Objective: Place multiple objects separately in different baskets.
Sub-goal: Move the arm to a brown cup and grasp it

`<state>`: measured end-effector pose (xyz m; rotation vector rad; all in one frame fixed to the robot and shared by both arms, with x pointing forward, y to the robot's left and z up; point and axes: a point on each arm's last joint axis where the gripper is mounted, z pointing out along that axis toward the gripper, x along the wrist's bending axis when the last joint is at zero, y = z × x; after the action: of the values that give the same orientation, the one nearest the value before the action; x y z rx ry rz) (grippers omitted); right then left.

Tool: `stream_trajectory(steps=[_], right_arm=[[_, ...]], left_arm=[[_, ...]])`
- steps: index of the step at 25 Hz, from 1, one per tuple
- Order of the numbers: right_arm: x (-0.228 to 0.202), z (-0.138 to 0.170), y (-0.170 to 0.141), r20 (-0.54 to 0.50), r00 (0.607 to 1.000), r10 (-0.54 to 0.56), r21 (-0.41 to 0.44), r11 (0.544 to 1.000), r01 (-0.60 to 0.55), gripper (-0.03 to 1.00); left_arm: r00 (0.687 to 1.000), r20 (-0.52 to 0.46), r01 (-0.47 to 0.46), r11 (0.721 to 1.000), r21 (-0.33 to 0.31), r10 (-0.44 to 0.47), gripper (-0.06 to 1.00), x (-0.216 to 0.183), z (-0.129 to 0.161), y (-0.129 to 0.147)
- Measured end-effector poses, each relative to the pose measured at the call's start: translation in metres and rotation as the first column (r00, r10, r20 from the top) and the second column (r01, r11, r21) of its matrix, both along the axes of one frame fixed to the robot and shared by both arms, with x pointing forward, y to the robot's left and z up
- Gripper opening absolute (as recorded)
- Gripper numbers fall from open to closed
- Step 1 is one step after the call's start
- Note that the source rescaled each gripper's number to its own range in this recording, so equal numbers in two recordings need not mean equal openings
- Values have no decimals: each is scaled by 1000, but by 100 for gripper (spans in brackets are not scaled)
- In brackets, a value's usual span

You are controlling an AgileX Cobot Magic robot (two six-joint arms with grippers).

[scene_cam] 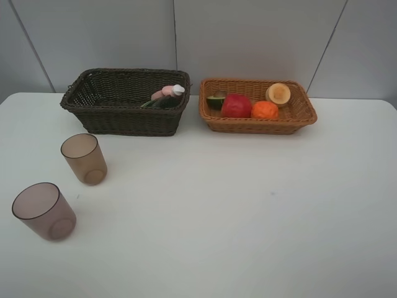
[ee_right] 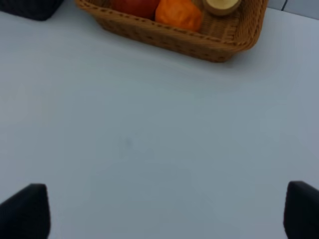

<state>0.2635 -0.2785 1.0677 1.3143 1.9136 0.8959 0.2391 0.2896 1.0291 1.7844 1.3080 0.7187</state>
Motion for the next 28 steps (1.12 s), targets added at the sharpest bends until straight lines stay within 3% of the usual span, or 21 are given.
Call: stream_trajectory(steps=[11,17,28], right_arm=[[-30,-7,-6,123,975,-183,102,980,171,98],[-32,-9,-15,120,944,-309,146,946,291,98],[-32,-9,-17,118,935,-334,157,936,315,98]], left_arm=[[1000,0,0,1000,0,0,94,0,0,0],[1000,0,0,1000,0,0,94,0,0,0],[1000,0,0,1000,0,0,94,0,0,0]])
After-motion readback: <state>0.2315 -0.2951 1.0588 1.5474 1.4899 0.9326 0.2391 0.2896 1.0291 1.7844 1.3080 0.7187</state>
